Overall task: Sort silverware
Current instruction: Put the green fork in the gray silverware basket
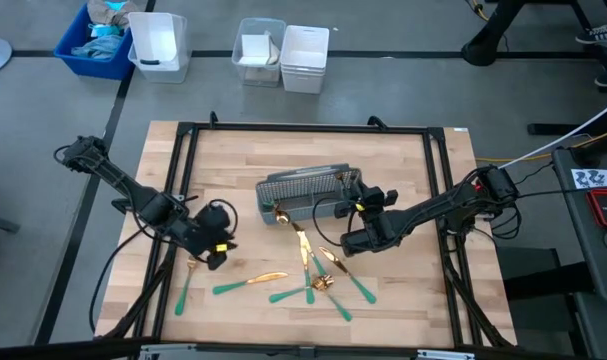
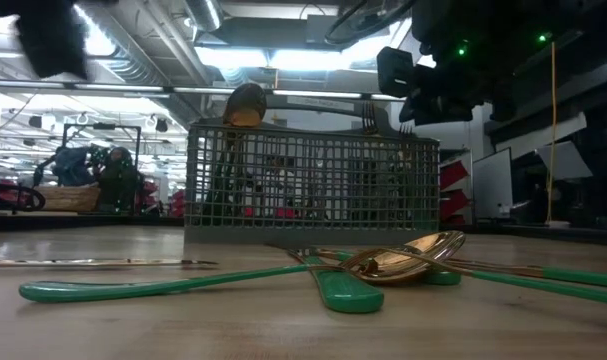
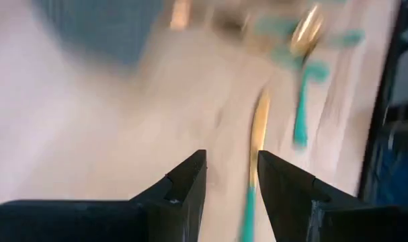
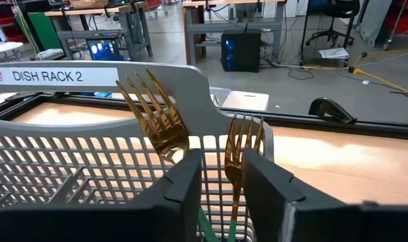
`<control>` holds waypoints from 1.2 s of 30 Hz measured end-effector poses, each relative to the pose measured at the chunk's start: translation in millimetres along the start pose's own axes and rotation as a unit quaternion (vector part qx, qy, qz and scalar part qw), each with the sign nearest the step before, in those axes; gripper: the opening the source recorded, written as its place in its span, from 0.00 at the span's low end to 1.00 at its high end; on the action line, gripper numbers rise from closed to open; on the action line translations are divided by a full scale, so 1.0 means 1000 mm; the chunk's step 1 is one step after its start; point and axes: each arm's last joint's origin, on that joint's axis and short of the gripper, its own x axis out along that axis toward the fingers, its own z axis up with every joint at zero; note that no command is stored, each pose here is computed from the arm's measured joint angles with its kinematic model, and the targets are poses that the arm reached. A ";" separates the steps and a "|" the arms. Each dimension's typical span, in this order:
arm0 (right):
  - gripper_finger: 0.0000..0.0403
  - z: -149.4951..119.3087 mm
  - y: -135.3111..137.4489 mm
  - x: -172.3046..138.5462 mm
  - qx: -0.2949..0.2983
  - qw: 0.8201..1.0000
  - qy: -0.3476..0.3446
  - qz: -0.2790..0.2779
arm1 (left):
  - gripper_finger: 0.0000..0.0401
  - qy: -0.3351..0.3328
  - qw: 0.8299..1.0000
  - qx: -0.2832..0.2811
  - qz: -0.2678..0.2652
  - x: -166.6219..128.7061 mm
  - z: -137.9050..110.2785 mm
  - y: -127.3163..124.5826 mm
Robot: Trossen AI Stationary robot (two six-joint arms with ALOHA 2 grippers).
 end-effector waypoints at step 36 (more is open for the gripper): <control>0.29 0.034 0.028 -0.010 -0.074 0.997 -0.021 0.016 | 0.32 0.347 0.863 -0.244 0.274 0.053 -0.071 -0.006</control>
